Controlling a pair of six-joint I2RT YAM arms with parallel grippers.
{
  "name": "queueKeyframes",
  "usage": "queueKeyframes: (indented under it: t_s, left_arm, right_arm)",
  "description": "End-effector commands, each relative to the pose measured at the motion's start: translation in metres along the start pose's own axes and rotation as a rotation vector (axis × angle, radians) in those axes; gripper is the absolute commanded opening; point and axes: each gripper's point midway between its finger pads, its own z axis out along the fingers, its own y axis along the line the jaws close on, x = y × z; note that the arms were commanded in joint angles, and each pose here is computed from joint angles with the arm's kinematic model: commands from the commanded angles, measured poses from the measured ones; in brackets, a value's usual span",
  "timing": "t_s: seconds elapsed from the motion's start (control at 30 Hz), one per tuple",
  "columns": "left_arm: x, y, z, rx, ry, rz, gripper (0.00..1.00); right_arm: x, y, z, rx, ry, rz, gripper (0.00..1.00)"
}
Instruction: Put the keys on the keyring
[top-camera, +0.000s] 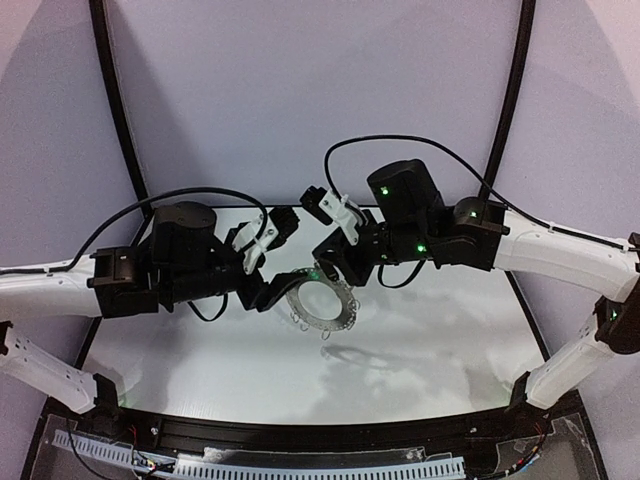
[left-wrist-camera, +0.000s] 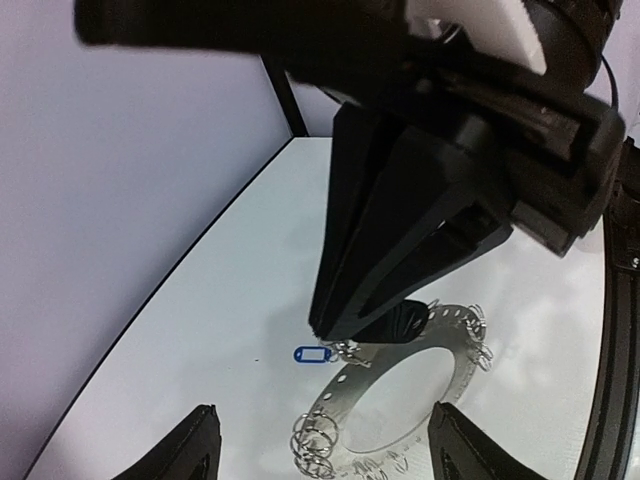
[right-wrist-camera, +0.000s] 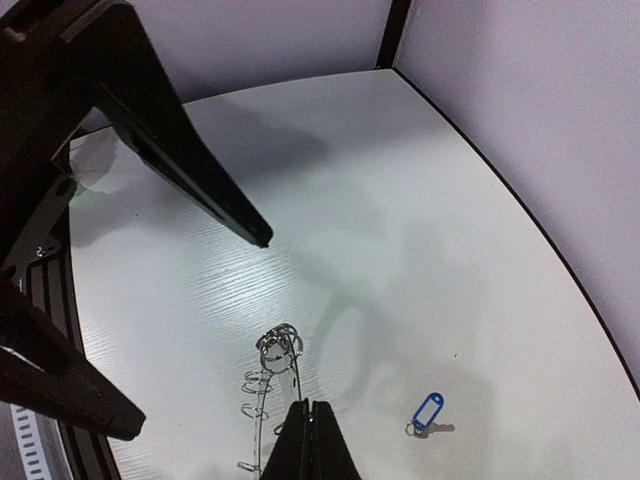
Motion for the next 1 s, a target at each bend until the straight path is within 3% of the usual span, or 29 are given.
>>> queueKeyframes:
  t_s: [0.0,0.2,0.53,0.97]
  left_arm:
    - [-0.008,-0.007,0.006,0.045,-0.002,-0.042,0.73]
    - [-0.005,-0.007,0.022,0.02,0.024,-0.047,0.69]
    - [-0.007,-0.004,0.032,-0.011,0.008,-0.063,0.4]
    - [-0.006,-0.01,0.038,0.017,0.007,-0.058,0.36]
  right_arm:
    - [-0.019,-0.011,-0.006,0.05,-0.048,0.059,0.0]
    - [-0.026,-0.008,-0.01,0.04,-0.076,0.088,0.0]
    - [-0.031,-0.001,-0.013,-0.002,-0.093,0.096,0.0]
    - [-0.035,0.004,-0.016,-0.019,-0.112,0.104,0.0]
